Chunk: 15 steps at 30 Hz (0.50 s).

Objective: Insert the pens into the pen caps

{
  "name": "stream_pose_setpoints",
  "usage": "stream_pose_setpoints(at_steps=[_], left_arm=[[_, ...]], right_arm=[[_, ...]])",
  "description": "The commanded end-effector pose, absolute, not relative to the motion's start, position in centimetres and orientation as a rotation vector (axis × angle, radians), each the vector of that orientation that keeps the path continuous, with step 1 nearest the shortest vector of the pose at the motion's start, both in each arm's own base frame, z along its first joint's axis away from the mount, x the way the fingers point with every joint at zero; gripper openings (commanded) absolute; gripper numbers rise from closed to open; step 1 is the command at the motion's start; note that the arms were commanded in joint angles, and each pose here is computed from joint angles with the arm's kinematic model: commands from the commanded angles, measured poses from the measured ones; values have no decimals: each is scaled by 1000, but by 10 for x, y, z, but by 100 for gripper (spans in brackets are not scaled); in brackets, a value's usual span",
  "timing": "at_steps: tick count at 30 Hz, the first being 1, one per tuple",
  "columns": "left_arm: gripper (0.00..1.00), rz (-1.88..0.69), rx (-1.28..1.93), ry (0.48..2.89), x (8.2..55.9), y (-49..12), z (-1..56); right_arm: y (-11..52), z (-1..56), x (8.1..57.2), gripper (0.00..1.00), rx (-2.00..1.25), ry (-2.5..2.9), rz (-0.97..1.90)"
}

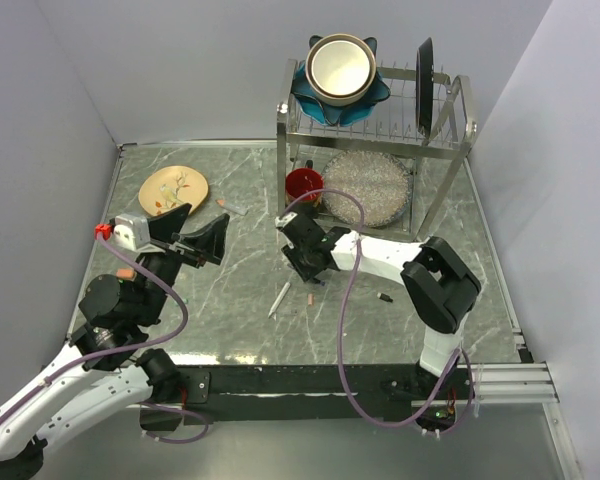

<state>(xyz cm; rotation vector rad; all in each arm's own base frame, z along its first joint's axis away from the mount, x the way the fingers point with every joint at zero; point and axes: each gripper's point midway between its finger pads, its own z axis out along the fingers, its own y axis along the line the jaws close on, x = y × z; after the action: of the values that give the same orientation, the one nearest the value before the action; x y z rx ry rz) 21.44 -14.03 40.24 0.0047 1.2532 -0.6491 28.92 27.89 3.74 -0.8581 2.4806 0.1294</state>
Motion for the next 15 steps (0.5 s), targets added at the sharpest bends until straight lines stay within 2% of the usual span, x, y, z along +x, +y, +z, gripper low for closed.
stream_pose_setpoints(at_steps=[1,8,11,14,15], left_arm=[[99,-649,-14,1221,213,-136,411],[99,-673,23,1194,209,-141,412],[99,-673,15,1210,211,-142,410],[99,-691,-95,1277,217,-136,405],[99,-708,-118,1298,216,-136,404]], right_arm=[[275,25,286,41,-866,2502,111],[270,12,279,36,-872,2520,119],[265,4,277,31,-853,2543,90],[259,3,282,12,-805,2532,39],[258,6,285,9,-790,2523,27]])
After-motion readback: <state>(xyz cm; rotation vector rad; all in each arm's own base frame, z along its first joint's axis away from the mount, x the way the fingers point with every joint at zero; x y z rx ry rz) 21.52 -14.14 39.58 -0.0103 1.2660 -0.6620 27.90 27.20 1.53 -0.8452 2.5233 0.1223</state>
